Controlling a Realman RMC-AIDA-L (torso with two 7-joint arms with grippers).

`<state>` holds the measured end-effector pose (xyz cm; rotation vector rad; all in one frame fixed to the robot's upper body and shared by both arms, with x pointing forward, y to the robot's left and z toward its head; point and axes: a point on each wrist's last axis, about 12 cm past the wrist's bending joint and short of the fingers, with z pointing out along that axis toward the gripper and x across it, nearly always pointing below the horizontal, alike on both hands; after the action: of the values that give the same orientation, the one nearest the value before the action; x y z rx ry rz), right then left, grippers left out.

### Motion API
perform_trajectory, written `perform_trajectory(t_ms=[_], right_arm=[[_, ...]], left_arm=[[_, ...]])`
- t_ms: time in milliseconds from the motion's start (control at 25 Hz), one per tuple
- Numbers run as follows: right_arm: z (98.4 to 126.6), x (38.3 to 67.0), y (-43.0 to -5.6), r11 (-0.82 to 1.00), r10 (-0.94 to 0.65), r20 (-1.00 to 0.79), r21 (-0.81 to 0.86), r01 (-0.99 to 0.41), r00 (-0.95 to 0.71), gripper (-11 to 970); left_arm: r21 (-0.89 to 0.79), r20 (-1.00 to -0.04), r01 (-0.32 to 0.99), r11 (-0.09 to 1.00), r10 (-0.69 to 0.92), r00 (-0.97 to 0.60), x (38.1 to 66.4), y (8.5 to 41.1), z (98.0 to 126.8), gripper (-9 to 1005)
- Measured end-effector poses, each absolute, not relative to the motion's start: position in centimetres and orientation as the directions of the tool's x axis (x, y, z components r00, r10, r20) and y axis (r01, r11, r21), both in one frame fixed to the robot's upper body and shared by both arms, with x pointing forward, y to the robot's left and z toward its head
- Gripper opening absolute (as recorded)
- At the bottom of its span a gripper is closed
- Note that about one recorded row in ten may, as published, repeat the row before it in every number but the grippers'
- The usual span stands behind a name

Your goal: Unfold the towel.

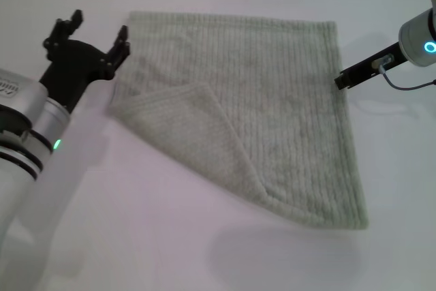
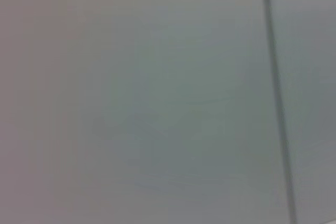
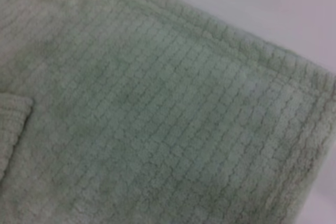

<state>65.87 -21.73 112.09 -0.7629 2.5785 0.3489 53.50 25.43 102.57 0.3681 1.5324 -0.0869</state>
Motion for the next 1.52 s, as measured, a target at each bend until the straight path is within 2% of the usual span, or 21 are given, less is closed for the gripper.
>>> perform_trajectory(t_ms=[160, 280, 320, 360, 440, 520, 560, 720, 920, 1040, 1120, 1520], right_arm=[[112.1, 66.0, -21.8, 0.82, -0.455, -0.47, 0.109, -0.562, -0.756, -1], [112.1, 66.0, -21.8, 0.82, -0.455, -0.473, 0.106, -0.562, -0.754, -1], [112.3, 66.1, -21.8, 0.82, -0.456, -0.476, 0.105, -0.563, -0.752, -1], [112.3, 66.1, -21.8, 0.82, -0.456, -0.476, 0.105, -0.563, -0.752, -1], [112.3, 66.1, -21.7, 0.82, -0.455, -0.479, 0.103, -0.563, -0.75, -1], [112.5, 66.2, -21.7, 0.82, -0.454, -0.486, 0.101, -0.564, -0.747, -1], [112.5, 66.2, -21.7, 0.82, -0.454, -0.486, 0.101, -0.564, -0.747, -1], [112.7, 66.4, -21.9, 0.825, -0.446, -0.501, 0.091, -0.558, -0.742, -1], [112.5, 66.5, -21.9, 0.828, -0.445, -0.507, 0.081, -0.555, -0.738, 0], [112.4, 66.5, -21.7, 0.827, -0.447, -0.508, 0.079, -0.557, -0.736, 0], [112.4, 66.6, -21.7, 0.829, -0.447, -0.514, 0.069, -0.555, -0.732, 0], [111.4, 66.4, -20.3, 0.811, -0.475, -0.539, 0.038, -0.584, -0.695, 0]], left_arm=[[0.167, -0.986, 0.355, 0.92, 0.16, 0.047, 53.7, 23.5, 103.2, 753], [0.165, -0.983, 0.415, 0.895, 0.181, 0.0, 54.7, 22.2, 104.8, 752], [0.178, -0.977, 0.433, 0.884, 0.209, -0.026, 55.6, 21.5, 106.5, 751], [0.178, -0.977, 0.433, 0.884, 0.209, -0.026, 55.6, 21.5, 106.5, 751], [0.197, -0.968, 0.441, 0.876, 0.244, -0.053, 56.5, 21.1, 108.3, 750], [0.22, -0.941, 0.453, 0.864, 0.31, -0.135, 57.5, 20.4, 111.3, 750], [0.22, -0.941, 0.453, 0.864, 0.31, -0.135, 57.5, 20.4, 111.3, 749], [0.275, -0.867, 0.495, 0.824, 0.435, -0.242, 57.5, 18.4, 115.6, 748], [0.296, -0.798, 0.582, 0.758, 0.531, -0.285, 56.2, 16.3, 118.0, 746], [0.289, -0.792, 0.601, 0.745, 0.539, -0.287, 56.0, 16.0, 118.3, 745], [0.237, -0.784, 0.662, 0.711, 0.542, -0.301, 55.5, 15.2, 119.2, 744], [0.238, -0.762, 0.665, 0.708, 0.56, -0.324, 55.6, 15.4, 118.5, 740]])
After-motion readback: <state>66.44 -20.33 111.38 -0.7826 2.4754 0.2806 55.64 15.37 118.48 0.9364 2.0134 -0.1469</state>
